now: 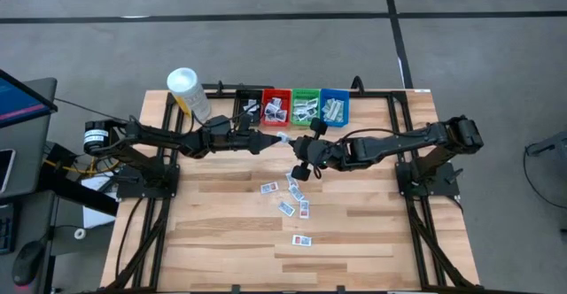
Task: Pick & Place First Aid Supplies
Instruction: Put the ointment pack into the black bin
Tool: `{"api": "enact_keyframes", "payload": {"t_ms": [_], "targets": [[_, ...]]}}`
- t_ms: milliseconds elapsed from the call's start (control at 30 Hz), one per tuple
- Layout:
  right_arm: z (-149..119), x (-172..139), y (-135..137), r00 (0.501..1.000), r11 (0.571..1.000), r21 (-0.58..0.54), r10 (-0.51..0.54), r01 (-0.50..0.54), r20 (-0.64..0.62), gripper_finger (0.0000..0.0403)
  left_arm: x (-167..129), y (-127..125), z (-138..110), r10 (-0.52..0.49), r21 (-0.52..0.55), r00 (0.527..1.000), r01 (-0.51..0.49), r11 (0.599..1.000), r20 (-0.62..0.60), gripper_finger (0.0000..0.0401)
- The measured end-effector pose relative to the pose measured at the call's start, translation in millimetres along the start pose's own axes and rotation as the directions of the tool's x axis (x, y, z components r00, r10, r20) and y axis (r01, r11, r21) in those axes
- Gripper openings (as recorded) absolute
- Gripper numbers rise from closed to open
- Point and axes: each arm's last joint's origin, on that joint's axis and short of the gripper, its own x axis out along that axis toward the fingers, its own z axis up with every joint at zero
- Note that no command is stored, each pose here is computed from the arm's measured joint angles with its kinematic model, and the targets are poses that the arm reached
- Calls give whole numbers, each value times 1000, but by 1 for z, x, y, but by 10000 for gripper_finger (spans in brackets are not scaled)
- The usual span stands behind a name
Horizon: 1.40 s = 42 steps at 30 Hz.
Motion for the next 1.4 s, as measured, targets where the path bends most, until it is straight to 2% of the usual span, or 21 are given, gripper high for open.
{"api": "enact_keyframes", "payload": {"t_ms": [200, 567, 1033, 1300, 1400], "targets": [[0, 0, 1, 1000, 1000, 1, 15, -15, 1, 1, 0, 0, 0, -2, 3, 1000, 2, 1000, 4, 10], [0, 0, 2, 999, 998, 12, 54, -54, 2, 8, 0, 0, 0, 2, 37, 1000, -2, 999, 9, 6], [-5, -1, 2, 997, 998, -13, 59, -59, -40, 139, 0, 0, 1, 11, 48, 1000, -12, 999, 22, 8], [-16, -1, 2, 989, 995, 93, 54, -41, -140, 188, 0, 1, 2, 20, 93, 999, -23, 995, 34, 10], [-26, 0, 3, 984, 990, 141, 52, -28, -169, 196, 0, 1, 2, 30, 171, 998, -37, 985, 47, 7]]}}
